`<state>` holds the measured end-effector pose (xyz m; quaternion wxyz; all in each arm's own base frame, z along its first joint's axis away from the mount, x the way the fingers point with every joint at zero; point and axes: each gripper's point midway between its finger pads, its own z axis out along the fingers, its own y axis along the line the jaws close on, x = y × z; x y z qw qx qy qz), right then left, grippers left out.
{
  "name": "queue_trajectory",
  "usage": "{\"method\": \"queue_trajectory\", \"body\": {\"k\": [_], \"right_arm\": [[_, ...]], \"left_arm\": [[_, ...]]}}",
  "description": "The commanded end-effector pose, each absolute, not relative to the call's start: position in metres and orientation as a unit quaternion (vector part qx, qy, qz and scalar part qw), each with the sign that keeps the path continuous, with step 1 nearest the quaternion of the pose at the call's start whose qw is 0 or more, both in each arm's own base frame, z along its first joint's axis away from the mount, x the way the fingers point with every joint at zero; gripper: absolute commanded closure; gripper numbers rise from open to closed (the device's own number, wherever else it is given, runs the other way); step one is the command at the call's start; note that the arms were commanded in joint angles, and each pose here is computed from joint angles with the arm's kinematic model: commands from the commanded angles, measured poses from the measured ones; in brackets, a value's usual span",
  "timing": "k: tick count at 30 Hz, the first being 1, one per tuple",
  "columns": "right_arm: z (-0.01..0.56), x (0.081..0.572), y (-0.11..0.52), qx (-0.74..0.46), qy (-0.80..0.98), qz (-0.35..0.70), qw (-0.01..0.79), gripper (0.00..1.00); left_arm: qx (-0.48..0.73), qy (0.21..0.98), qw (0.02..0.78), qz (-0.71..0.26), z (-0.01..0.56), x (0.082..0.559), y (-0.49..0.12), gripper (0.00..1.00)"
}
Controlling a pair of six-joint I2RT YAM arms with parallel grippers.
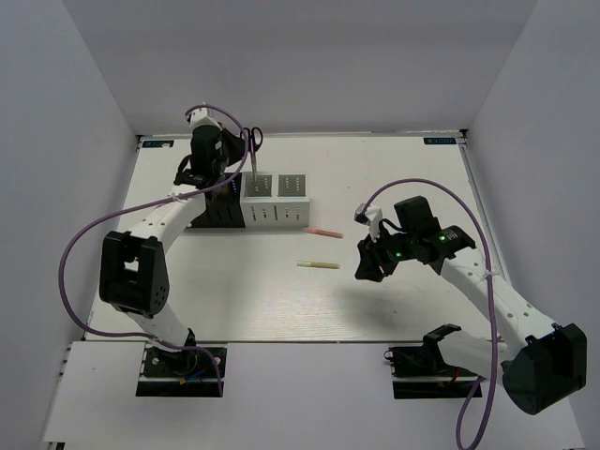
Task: Sort the stationery into containers
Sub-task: Place the scissors in the storage box.
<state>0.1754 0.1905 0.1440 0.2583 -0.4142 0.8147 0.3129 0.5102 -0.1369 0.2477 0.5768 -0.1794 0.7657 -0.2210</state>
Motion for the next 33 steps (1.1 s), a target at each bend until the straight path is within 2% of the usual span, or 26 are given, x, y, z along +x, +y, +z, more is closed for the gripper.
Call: {"method": "queue_trajectory", "body": {"k": [1,4,13,18,19,23,31,33], "right_arm": [[0.145,0.173,0.192,-0.42,0.809,0.32,0.257,0.5],[0.144,0.173,0.192,-0.42,0.81,0.319,0.257,0.44],[0.145,0.173,0.192,-0.422,0.808,0.319,0.258,0.38],[0.143,0.173,0.191,-0.421,0.81,0.318,0.256,0.35],[0.143,0.173,0.191,-0.421,0.81,0.319,0.255,0.35],[0.143,0.172,0.192,-0.422,0.81,0.32,0.254,0.35],[0.139,0.174,0.19,-0.42,0.813,0.313,0.254,0.34],[0.138,0.175,0.189,-0.421,0.814,0.31,0.255,0.43]], "left_arm": [[-0.173,0.748,0.595,-0.238,0.258,0.503,-0.138,0.99],[-0.174,0.76,0.581,-0.232,0.234,0.498,-0.138,0.99],[-0.155,0.768,0.571,-0.246,0.215,0.492,-0.149,0.98],[-0.142,0.772,0.563,-0.26,0.211,0.482,-0.155,0.72],[-0.137,0.772,0.561,-0.265,0.213,0.481,-0.157,0.58],[-0.134,0.774,0.56,-0.264,0.211,0.475,-0.157,0.46],[-0.112,0.766,0.566,-0.283,0.238,0.458,-0.161,0.44],[-0.1,0.758,0.575,-0.292,0.253,0.451,-0.163,0.6]]}}
